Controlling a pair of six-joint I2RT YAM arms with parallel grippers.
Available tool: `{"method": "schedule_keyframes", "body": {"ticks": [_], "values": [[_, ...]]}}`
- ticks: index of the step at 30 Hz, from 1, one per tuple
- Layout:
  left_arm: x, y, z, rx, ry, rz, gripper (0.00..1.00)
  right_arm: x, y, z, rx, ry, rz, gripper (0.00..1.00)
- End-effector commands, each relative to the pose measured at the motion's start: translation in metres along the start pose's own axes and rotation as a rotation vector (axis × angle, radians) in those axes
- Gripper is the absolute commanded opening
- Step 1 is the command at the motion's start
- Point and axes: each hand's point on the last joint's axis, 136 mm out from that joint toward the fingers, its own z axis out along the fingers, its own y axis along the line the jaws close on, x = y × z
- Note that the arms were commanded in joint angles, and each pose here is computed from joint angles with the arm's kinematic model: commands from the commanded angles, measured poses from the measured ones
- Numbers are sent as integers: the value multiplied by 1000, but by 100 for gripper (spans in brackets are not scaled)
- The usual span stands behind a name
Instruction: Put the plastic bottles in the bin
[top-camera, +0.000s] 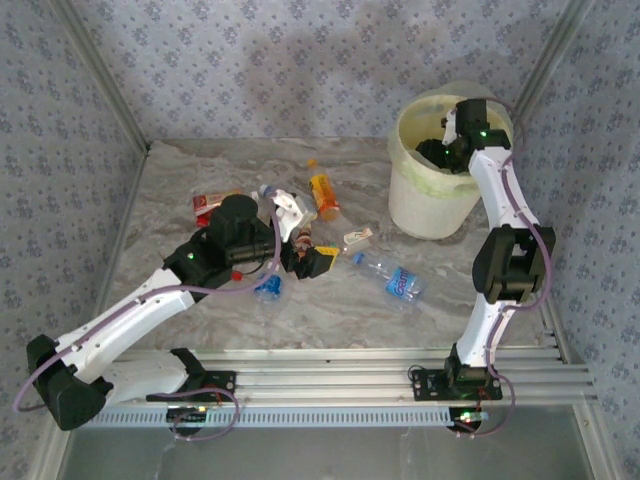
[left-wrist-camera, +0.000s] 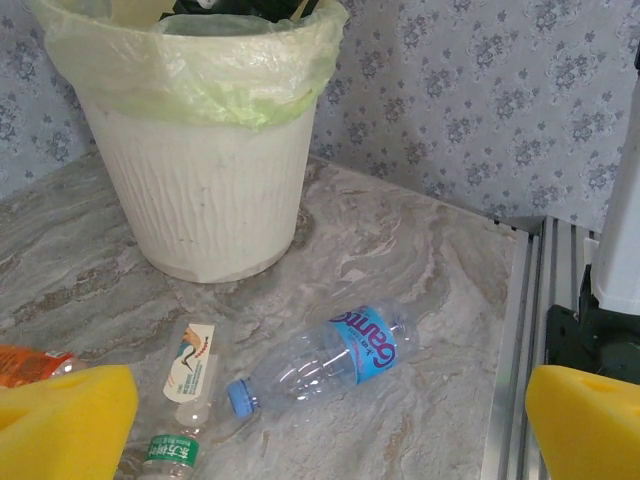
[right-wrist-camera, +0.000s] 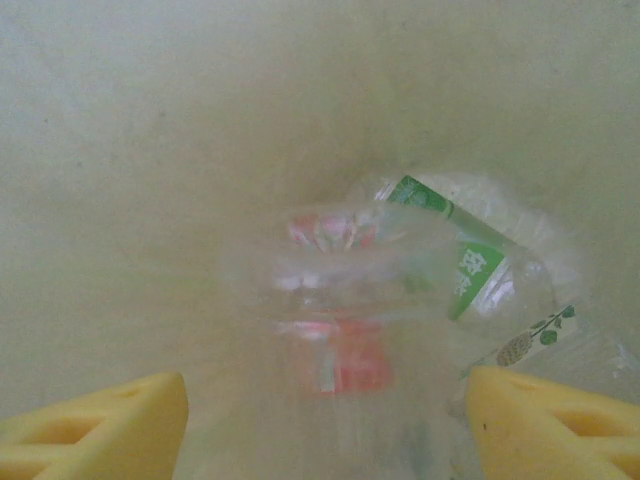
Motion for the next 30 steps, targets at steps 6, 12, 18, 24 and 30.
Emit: {"method": "schedule_keyframes", "body": {"ticks": [6,12,18,24,30], "values": [[-12,-3,-3,-3,-15,38,100,-9,7,-23,-3,-23,-12,81],[-11,-2,-3,-7,-11,42,100,-23,9,-51,-9,-94,2,81],[-11,0,-5,-23,-10,54,100,-37,10,-94,-20,-207,40,81],[-7,2,-7,-37,14,97,100,-40,10,-143,10,-347,60,81],[0,4,-13,-56,84,181,100,-9,23,-185,-1,-435,69,82]]}}
